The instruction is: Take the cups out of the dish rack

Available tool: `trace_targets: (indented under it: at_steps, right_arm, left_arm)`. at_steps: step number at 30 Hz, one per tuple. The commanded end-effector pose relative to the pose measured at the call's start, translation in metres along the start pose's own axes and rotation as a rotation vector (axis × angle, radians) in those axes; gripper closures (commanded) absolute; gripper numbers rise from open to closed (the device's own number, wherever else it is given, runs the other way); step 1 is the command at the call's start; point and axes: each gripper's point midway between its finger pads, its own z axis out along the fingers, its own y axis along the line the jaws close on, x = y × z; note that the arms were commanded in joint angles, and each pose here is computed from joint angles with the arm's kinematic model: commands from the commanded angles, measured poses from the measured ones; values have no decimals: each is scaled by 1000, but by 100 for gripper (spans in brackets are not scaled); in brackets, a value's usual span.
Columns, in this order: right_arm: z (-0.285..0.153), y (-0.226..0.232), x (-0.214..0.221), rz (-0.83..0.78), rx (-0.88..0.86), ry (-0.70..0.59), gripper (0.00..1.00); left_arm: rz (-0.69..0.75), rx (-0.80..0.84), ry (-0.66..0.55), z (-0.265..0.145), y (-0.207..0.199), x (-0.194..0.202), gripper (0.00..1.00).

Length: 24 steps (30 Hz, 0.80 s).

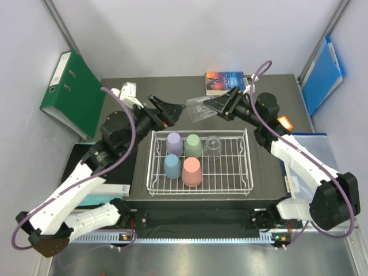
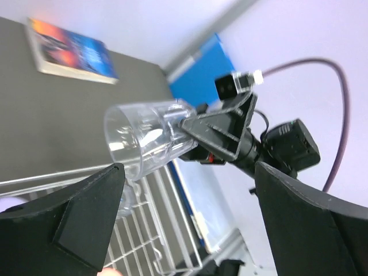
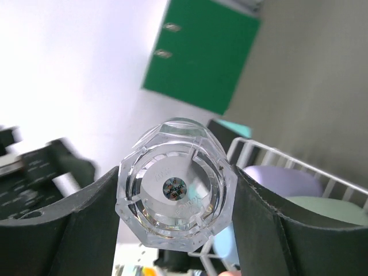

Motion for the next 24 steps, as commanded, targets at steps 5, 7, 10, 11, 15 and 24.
trace_targets:
  at_steps: [5,7,10,11,15,24]
  right_arm:
    - [-34,106,-3,-122,-396,21,100]
    - [-35,105,2,-122,-396,34,100]
    - [-37,107,9,-129,-403,59,100]
    - [-36,108,12,-130,-407,72,100]
    - [-35,111,33,-130,-431,119,100]
    - [-34,114,48,-92,-463,151,100]
  left_arm:
    - [-189,367,76,12,-53,15,1]
    - [-200,362,106,18,-49,24,1]
    - [-219,368,110,21,-46,30,1]
    - [-225,365,113,22,-44,32,1]
    - [-229,388,112,24,-45,34,6]
    - [-234,438,141,23,-49,43,88]
